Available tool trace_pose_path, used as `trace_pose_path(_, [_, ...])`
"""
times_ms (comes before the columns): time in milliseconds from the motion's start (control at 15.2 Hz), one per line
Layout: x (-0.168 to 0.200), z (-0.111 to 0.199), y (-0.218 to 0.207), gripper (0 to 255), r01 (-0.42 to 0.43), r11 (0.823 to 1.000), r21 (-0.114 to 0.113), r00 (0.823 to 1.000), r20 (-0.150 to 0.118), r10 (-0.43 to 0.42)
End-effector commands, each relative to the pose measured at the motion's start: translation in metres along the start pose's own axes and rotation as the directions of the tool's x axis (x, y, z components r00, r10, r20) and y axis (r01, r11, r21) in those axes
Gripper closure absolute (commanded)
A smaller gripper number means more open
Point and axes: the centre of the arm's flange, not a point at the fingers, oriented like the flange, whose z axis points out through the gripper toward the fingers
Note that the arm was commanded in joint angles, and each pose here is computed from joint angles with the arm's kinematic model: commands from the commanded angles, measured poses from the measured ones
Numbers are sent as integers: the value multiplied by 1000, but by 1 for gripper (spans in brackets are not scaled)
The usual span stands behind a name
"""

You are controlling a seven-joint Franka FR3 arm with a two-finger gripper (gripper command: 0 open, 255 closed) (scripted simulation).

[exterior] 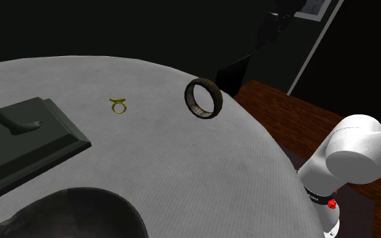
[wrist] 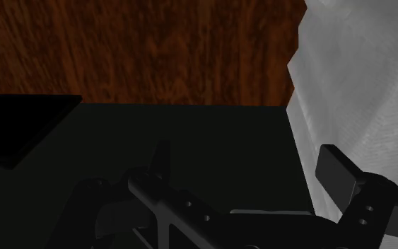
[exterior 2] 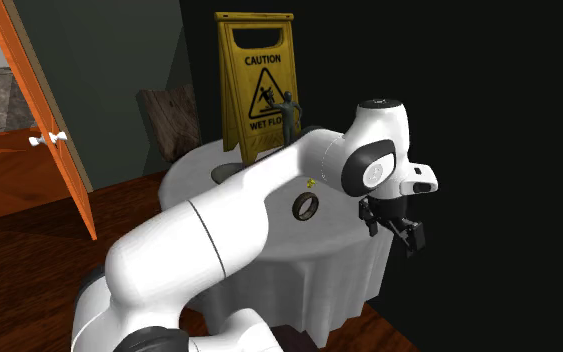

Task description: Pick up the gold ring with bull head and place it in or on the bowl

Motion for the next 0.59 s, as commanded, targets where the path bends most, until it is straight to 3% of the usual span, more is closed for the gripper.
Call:
trace_pose_path(0, [0, 0, 0, 0, 0, 1000, 0, 1000, 0, 0])
trace_pose_path(528, [22, 12, -99, 0, -20, 1000, 24, 1000, 14, 20])
